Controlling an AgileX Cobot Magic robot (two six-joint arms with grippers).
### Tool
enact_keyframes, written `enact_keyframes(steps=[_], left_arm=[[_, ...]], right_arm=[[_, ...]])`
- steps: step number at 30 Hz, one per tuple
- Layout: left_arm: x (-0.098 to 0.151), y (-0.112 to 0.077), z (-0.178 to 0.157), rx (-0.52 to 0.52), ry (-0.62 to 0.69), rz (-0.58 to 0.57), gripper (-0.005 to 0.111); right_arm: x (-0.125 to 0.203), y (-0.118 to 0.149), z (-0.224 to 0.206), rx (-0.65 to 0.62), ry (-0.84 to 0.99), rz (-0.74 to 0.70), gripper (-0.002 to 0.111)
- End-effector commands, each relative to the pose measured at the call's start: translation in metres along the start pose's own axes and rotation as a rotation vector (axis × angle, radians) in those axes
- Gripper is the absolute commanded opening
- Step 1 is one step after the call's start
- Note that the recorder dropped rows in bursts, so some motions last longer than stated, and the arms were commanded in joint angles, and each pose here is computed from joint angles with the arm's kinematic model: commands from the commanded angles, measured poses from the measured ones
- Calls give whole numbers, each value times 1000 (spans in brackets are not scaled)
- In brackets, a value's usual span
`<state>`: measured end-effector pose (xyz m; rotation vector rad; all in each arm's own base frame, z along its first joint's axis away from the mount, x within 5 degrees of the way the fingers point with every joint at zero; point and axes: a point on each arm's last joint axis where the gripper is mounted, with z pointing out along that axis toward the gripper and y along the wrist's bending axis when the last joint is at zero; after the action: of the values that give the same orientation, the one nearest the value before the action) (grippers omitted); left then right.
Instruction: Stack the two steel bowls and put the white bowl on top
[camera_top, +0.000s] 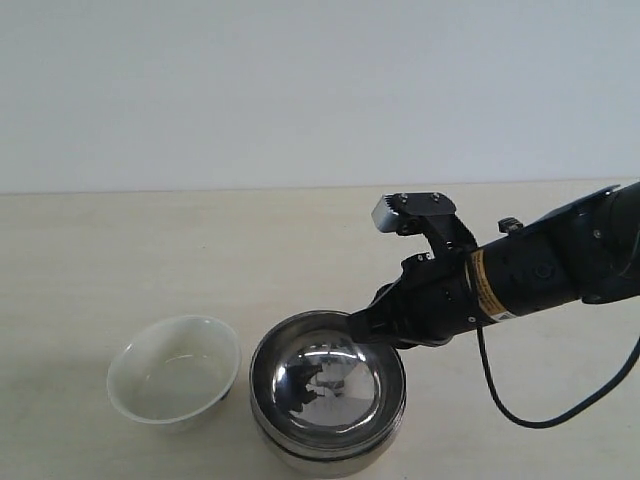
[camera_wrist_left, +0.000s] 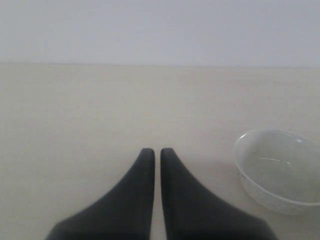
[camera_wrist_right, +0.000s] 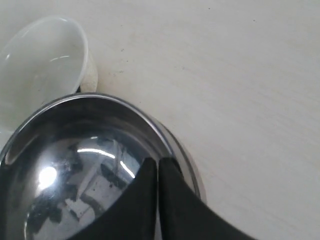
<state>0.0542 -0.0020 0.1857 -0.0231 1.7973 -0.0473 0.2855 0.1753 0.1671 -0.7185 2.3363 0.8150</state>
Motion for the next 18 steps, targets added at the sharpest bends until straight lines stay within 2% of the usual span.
enact_keyframes(steps=[1, 9, 14, 18], left_arm=[[0, 0, 0, 5, -7, -4, 4], [0, 0, 0, 5, -7, -4, 4], [0, 0, 0, 5, -7, -4, 4], [0, 0, 0, 5, -7, -4, 4]], right_arm=[[-1, 2, -1, -17, -14, 14, 0], [-12, 17, -3, -182, -136, 26, 0], [-12, 19, -3, -203, -142, 32, 0], [-13, 38, -5, -373, -159, -18, 0]])
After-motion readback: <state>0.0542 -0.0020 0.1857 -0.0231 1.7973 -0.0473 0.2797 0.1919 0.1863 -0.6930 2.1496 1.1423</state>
